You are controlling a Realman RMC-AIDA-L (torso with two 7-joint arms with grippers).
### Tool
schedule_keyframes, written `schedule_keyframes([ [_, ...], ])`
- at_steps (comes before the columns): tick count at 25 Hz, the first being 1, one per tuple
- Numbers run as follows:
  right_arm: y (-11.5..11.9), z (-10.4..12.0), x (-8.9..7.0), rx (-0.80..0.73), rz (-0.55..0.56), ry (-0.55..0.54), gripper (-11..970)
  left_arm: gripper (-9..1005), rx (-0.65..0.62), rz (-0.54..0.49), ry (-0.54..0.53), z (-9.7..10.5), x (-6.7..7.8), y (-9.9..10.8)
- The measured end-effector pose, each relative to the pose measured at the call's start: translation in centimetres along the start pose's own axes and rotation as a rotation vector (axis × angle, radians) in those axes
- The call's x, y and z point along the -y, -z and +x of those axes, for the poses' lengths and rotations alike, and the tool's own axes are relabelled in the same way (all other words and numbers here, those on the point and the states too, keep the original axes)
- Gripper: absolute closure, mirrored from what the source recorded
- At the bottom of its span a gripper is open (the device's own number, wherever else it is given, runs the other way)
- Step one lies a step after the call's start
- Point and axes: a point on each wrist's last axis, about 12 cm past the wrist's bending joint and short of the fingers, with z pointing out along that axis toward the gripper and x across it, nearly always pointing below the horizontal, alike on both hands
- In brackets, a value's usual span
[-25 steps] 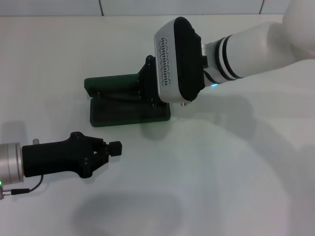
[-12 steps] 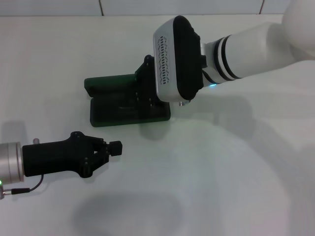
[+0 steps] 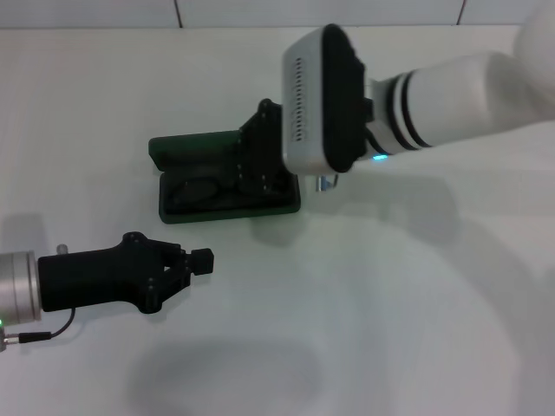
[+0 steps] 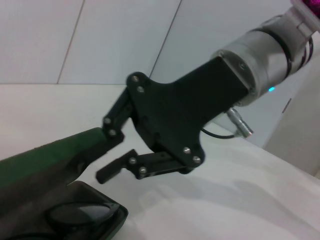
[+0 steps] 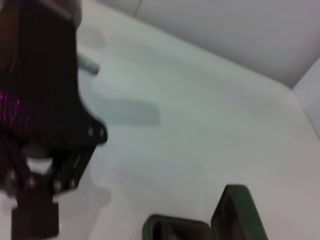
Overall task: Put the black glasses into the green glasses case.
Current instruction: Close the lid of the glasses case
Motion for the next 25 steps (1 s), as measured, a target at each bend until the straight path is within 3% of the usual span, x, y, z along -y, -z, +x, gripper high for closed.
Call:
schedule_keyframes([
  [3, 1.1, 0.6, -0.6, 0.048, 0.010, -0.069, 822, 971, 0.002, -0.007, 0.003, 0.1, 0.0, 0.1],
  [7, 4.8, 3.2, -1.4, 0.132, 0.040, -0.226, 821, 970, 0.011, -0.019, 0.002, -0.3, -0.4, 0.1],
  [13, 11.3, 9.1, -3.2, 0.252, 0.068, -0.469, 819, 970, 0.030, -0.080, -0.003, -1.2, -1.4, -0.2],
  [17, 14.7, 13.0, -5.1, 0.320, 0.102, -0.573, 652, 969, 0.003, -0.084, 0.002, -1.5, -1.8, -0.8],
  [22, 16.0, 15.4, -7.3, 0.377, 0.123, -0.569, 545, 969, -0.012, -0.110, 0.008, -1.4, -2.1, -1.5],
  [25, 16.8, 16.6, -9.6, 0.438, 0.168, -0.521, 456, 969, -0.008, -0.163, 0.002, -1.8, -2.8, -2.0],
])
